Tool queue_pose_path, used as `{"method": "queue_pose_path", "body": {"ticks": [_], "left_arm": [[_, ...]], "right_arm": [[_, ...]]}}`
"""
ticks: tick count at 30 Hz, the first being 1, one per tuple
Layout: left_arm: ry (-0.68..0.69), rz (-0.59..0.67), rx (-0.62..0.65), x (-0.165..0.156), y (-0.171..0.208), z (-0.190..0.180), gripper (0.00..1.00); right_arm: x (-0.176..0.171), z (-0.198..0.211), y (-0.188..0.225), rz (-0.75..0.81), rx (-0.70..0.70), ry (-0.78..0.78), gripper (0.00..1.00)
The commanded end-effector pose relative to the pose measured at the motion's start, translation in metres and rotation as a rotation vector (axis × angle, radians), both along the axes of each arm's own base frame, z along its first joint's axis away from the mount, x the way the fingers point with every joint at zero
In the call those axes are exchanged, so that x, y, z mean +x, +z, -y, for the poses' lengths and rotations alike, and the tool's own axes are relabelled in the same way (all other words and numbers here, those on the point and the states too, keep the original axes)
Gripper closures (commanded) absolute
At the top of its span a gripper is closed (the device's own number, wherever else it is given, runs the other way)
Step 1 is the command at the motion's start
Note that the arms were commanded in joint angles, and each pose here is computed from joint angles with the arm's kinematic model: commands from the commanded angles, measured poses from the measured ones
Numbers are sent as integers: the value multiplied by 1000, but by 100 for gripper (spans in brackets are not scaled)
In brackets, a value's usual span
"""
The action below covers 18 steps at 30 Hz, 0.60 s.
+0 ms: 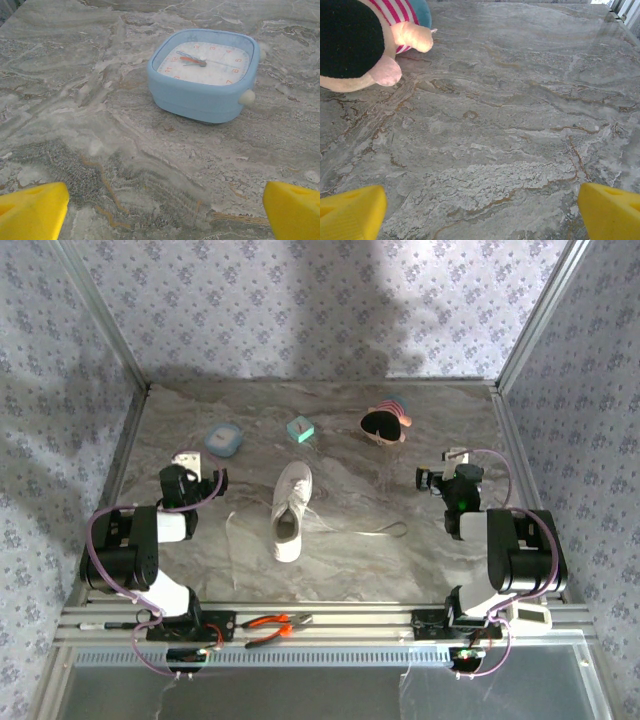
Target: Tie the shoes
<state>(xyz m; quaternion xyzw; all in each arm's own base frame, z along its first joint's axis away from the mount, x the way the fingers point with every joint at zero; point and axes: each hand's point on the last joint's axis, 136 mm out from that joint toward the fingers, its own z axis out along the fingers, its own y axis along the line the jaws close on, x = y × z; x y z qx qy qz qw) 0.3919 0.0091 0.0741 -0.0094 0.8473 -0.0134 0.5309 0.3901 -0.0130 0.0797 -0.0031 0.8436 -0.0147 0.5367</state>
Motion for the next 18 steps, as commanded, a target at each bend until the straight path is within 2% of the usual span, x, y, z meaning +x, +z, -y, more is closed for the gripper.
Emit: {"method": "queue_pose_path", "body": {"ticks": [1, 12, 18], "left_arm": [[-8, 58, -7, 6, 15, 3, 1], [-7, 58, -8, 6, 15, 2, 1], [17, 18, -11, 11, 27, -2, 1]], "right_arm": [[1, 3, 3, 16, 4, -13, 0], [3, -4, 8, 10, 4, 26, 0], [3, -1, 34, -99, 13, -14, 3]]}}
